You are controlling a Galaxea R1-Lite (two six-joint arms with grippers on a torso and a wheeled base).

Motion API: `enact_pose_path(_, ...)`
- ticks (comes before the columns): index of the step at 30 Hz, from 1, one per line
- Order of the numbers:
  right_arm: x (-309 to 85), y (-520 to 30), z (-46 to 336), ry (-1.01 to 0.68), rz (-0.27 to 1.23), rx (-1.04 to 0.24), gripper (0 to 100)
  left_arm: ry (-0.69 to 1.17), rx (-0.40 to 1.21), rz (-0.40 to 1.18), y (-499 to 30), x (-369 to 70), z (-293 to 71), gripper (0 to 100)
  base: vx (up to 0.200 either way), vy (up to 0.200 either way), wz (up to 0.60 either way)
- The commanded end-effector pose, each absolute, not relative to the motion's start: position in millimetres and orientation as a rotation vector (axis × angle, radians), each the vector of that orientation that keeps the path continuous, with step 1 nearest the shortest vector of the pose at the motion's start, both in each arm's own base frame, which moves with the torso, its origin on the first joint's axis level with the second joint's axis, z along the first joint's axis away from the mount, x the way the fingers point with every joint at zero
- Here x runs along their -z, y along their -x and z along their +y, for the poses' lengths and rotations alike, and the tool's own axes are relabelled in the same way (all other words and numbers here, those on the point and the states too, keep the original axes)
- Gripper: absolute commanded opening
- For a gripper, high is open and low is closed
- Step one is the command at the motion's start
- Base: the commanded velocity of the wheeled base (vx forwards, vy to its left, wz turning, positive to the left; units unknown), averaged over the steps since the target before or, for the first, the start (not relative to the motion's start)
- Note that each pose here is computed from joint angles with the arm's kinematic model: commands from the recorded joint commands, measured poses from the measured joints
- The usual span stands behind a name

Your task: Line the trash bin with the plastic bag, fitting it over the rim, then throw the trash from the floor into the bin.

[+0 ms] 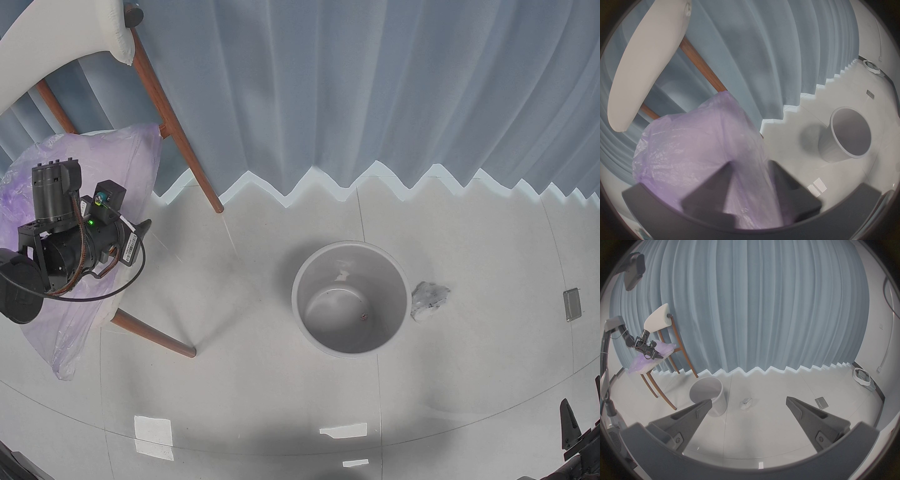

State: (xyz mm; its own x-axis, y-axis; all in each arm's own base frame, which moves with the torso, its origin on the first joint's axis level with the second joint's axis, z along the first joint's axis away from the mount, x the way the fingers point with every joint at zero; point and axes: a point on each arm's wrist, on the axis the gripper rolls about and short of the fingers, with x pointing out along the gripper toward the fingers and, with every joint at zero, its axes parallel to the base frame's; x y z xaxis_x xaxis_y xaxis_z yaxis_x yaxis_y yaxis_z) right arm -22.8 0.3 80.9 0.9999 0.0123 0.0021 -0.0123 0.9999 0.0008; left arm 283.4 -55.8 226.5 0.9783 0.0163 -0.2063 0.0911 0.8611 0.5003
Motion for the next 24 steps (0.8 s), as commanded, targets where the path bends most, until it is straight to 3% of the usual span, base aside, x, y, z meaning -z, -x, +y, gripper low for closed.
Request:
enact_pose_path(1,-76,23,0,-0.002,-0.002,-0.012,100,-0.53,0.037,0.214,-285,-225,-55,0,0.0,0.0,0.0)
enact_pose_path(10,-76,23,0,-0.002,-0.002,-0.012,100,-0.376,0.017,0.172,-273,-239,-52,0,0.0,0.0,0.0)
enact_pose_path(15,-76,23,0,-0.002,-0.002,-0.012,100,-0.158,0.077,0.098,-236,-267,-64,0,0.0,0.0,0.0)
enact_pose_path(19,-76,23,0,0.0,-0.002,-0.012,100,0.15,0.178,0.127,-183,-285,-73,0,0.0,0.0,0.0)
enact_pose_path(24,-76,23,0,0.0,-0.002,-0.014,100,0.286,0.222,0.166,-161,-289,-69,0,0.0,0.0,0.0)
